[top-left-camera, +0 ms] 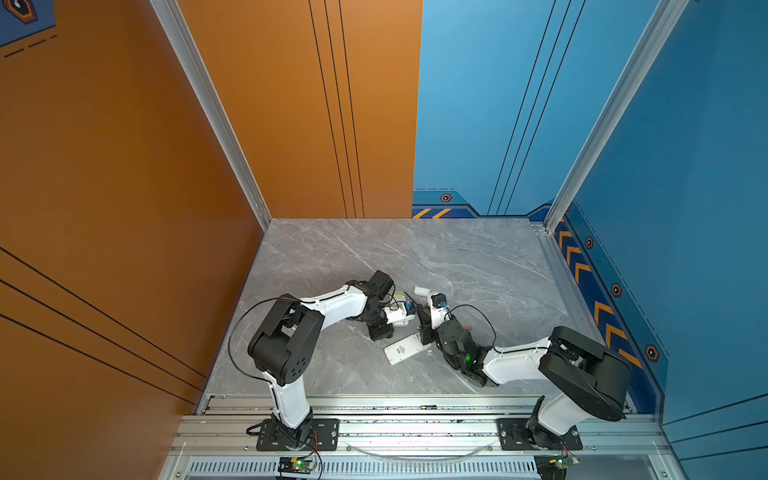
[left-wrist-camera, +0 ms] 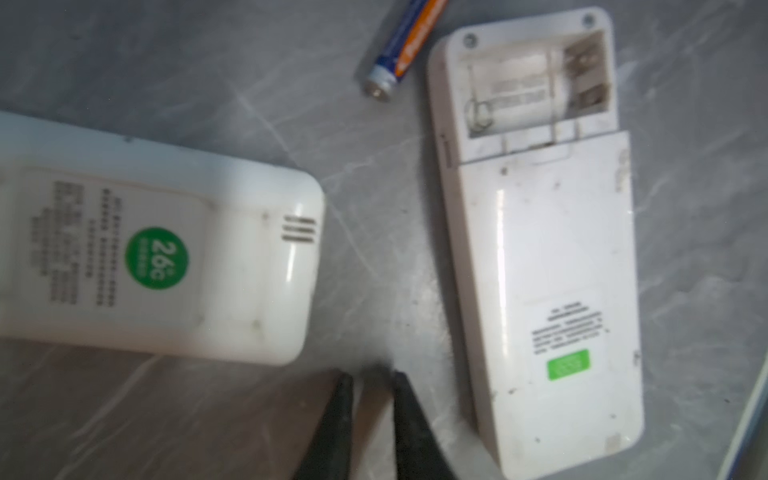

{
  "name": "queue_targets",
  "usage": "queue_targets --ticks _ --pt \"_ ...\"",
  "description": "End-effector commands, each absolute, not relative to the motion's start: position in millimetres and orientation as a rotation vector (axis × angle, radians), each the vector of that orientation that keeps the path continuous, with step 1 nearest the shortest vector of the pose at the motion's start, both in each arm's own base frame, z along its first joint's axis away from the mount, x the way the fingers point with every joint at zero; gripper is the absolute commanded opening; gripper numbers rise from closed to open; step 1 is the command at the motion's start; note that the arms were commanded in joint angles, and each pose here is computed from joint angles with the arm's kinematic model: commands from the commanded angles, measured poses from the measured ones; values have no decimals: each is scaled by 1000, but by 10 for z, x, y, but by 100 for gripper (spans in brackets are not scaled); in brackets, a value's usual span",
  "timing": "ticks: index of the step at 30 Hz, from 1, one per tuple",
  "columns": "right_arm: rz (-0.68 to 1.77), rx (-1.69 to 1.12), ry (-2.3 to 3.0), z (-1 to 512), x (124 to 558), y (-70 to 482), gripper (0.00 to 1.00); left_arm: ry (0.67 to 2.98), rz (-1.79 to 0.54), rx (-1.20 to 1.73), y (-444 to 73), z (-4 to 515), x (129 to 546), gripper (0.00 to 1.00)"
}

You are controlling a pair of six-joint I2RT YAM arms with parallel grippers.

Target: Unload the batteries from the remote control

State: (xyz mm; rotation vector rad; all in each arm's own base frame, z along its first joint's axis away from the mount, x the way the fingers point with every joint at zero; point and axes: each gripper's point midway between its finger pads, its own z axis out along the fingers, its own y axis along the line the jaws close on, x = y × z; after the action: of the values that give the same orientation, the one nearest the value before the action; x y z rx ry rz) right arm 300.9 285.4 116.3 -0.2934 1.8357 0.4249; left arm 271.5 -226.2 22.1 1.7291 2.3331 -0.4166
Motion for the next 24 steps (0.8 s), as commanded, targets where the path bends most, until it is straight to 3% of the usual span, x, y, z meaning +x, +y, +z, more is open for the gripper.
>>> queue_targets --ticks 1,5,9,15,17,24 --pt "497 -292 1755 1441 3043 2984 0 2392 -516 1770 -2211 146 2519 3" --pt "486 -293 1785 1427 3021 2904 0 2411 -456 1725 -2132 181 2628 3" --pt "454 -278 1832 1427 3009 2749 0 2424 -433 1607 -2050 346 2794 12" --pt "377 -232 1956 1532 3021 2404 0 2428 -601 1102 -1989 988 3159 59" --pt "358 -219 1987 1570 3011 2267 0 2481 -658 935 -2091 1148 3197 82" --pt "298 -98 2071 1806 3117 1749 0 2755 -745 336 -2420 1221 3073 84"
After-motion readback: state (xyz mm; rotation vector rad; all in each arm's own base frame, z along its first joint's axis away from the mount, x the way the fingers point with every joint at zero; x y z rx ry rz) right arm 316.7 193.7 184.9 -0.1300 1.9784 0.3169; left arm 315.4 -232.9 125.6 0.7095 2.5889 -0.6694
